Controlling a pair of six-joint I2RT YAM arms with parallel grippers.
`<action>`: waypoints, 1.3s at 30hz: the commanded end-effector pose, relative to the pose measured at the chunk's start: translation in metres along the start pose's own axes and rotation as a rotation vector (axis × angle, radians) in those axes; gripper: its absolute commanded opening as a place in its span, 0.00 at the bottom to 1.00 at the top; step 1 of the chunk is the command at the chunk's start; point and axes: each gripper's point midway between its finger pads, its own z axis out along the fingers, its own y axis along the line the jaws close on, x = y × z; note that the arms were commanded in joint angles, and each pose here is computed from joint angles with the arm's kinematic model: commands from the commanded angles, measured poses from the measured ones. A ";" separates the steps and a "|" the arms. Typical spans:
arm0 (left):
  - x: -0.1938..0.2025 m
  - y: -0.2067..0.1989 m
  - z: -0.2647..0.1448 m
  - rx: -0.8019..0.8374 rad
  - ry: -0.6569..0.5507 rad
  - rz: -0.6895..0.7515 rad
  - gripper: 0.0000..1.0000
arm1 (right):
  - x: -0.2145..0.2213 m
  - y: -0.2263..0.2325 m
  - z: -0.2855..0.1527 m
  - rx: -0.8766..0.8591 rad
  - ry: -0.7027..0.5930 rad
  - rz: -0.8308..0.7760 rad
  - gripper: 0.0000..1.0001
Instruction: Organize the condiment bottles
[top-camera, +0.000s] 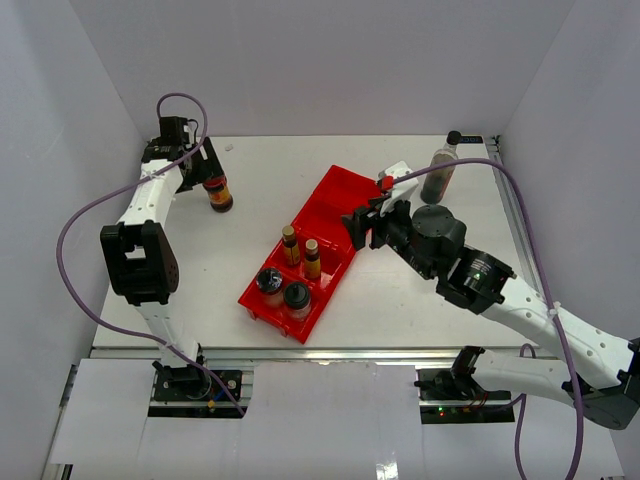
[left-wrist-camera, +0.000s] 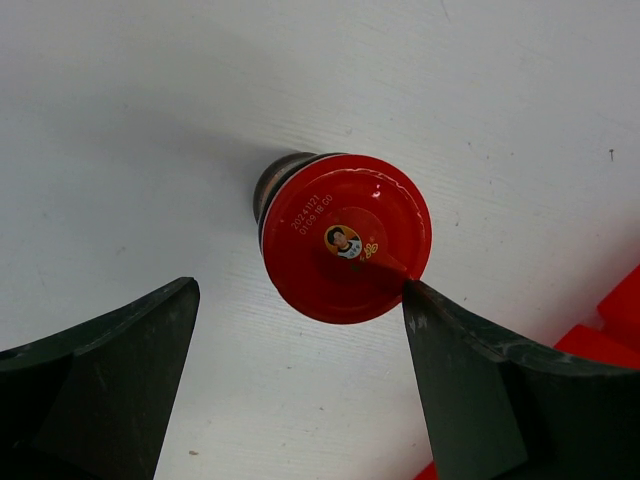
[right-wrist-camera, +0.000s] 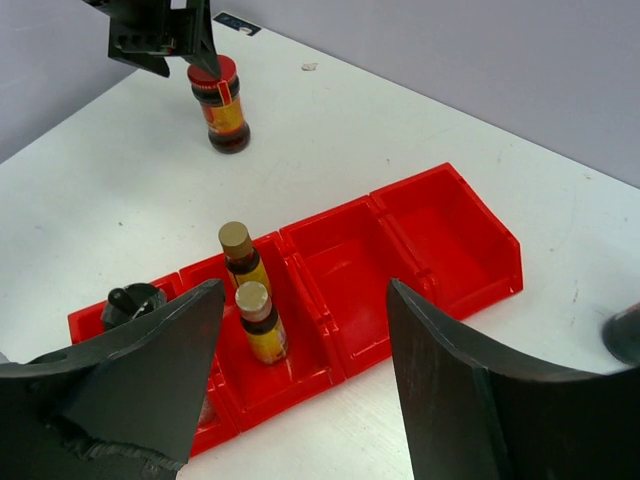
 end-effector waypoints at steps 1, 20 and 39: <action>-0.016 -0.004 -0.002 0.022 -0.051 0.024 0.94 | -0.001 -0.009 -0.008 0.035 -0.017 -0.024 0.72; -0.017 -0.036 -0.007 0.035 -0.051 0.116 0.97 | 0.009 -0.012 -0.001 0.061 -0.002 -0.045 0.73; 0.000 -0.022 0.026 -0.057 0.001 0.118 0.96 | 0.009 -0.021 -0.007 0.096 -0.023 -0.043 0.73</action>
